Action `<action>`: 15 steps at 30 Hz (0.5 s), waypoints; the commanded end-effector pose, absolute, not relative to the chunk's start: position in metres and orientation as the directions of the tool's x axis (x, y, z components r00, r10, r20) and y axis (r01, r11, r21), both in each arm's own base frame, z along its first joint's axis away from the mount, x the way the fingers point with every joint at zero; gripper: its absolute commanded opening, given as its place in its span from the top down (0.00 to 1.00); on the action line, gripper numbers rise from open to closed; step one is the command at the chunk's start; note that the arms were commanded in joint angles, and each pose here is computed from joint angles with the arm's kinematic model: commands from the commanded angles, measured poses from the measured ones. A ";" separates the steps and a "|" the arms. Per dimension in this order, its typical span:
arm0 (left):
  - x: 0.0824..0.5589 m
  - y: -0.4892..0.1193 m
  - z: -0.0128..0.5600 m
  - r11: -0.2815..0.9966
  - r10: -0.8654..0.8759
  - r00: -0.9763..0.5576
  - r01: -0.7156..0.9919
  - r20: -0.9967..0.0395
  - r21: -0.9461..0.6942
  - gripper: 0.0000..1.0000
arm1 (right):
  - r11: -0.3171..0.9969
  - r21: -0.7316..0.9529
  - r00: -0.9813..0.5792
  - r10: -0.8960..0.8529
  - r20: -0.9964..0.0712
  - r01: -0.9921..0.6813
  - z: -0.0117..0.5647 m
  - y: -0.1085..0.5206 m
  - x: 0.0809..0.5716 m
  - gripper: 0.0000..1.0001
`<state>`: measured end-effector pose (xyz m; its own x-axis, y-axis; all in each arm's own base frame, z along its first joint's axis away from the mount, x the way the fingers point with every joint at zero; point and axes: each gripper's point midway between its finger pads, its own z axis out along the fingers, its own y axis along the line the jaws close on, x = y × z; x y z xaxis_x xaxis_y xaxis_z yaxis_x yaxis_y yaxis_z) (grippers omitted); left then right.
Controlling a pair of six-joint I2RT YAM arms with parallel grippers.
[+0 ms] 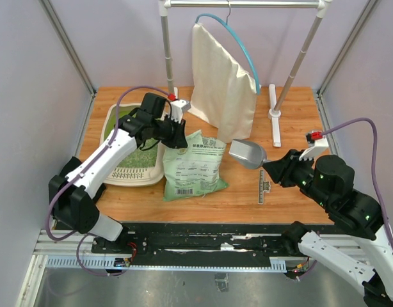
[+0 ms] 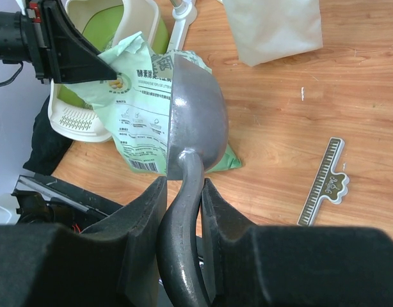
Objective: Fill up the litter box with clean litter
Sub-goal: 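Scoop the cat litter from the cat litter bag.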
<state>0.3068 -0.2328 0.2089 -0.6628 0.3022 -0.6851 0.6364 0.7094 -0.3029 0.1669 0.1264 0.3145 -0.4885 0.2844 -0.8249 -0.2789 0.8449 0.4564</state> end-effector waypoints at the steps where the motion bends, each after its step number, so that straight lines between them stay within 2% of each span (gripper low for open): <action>1: 0.293 -0.245 0.253 0.608 0.270 -0.576 0.723 -0.771 -0.328 0.94 | 0.841 0.463 -0.442 0.315 -0.840 -0.279 0.330 0.121 0.169 0.99; 3: 0.285 -0.249 0.263 0.569 0.277 -0.534 0.761 -0.799 -0.311 0.99 | 0.845 0.458 -0.438 0.314 -0.842 -0.276 0.331 0.119 0.169 0.99; 10: 0.232 -0.275 0.289 0.365 0.329 -0.266 0.921 -0.906 -0.138 1.00 | 0.844 0.443 -0.432 0.293 -0.853 -0.302 0.349 0.116 0.162 0.99; 15: 0.212 -0.275 0.288 0.307 0.291 -0.097 0.952 -0.952 -0.003 1.00 | 0.831 0.419 -0.482 0.216 -0.849 -0.367 0.354 0.124 0.151 0.99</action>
